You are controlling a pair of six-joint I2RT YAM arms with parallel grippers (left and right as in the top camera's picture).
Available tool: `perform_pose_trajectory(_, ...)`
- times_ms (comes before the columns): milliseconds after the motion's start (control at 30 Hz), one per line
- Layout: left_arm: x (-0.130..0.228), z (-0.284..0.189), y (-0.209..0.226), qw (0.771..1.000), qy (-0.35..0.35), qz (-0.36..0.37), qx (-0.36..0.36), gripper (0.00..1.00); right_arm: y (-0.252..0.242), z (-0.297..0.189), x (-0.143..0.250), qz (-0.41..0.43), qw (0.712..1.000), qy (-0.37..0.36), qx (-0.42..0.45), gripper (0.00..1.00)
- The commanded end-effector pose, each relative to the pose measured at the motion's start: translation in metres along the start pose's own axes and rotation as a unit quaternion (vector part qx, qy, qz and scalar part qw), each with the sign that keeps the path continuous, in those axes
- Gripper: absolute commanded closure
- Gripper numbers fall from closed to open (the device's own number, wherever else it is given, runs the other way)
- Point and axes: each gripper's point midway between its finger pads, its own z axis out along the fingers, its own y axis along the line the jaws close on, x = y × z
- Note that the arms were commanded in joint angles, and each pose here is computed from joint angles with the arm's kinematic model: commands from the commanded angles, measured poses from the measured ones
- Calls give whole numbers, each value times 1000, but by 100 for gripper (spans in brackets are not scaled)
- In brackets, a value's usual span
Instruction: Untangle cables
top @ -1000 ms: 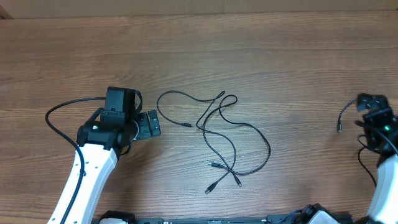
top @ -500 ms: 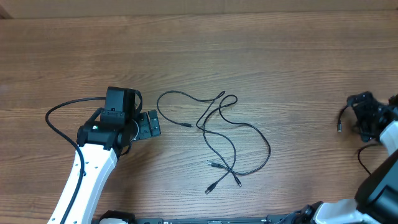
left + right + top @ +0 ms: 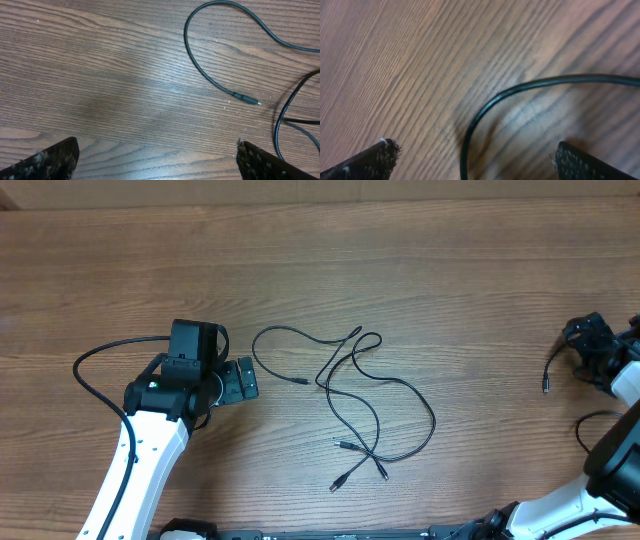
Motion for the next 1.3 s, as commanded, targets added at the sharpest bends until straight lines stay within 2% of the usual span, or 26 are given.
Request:
perform_pose_trajectory(0, -7, -4, -2, 1000, -8, 11, 5, 0, 17, 8, -2, -28, 1000, -7, -12, 1)
perform_pose_trajectory(200, -7, -4, -2, 1000, -8, 11, 5, 0, 43, 24, 15, -57, 998, 2, -31, 7)
perform_pose_trajectory(367, -7, -4, -2, 1000, -8, 11, 5, 0, 41, 29, 23, -67, 998, 0, 2, 31)
perform_pose_trajectory(533, -7, -4, -2, 1000, -8, 11, 5, 0, 31, 28, 25, -63, 998, 4, 23, 69)
perform_pose_trajectory(600, -7, -4, -2, 1000, -8, 11, 5, 0, 25, 28, 28, -59, 998, 15, 30, 91)
perform_pose_trajectory(633, -7, -4, -2, 1000, -8, 11, 5, 0, 22, 27, 30, -56, 998, 20, 34, 96)
perform_pose_trajectory(900, -7, -4, -2, 1000, -8, 11, 5, 0, 22, -8, 16, -40, 996, 49, 58, 96)
perform_pose_trajectory(1267, -7, -4, -2, 1000, -8, 11, 5, 0, 37, -111, -40, -39, 991, 21, 129, 96)
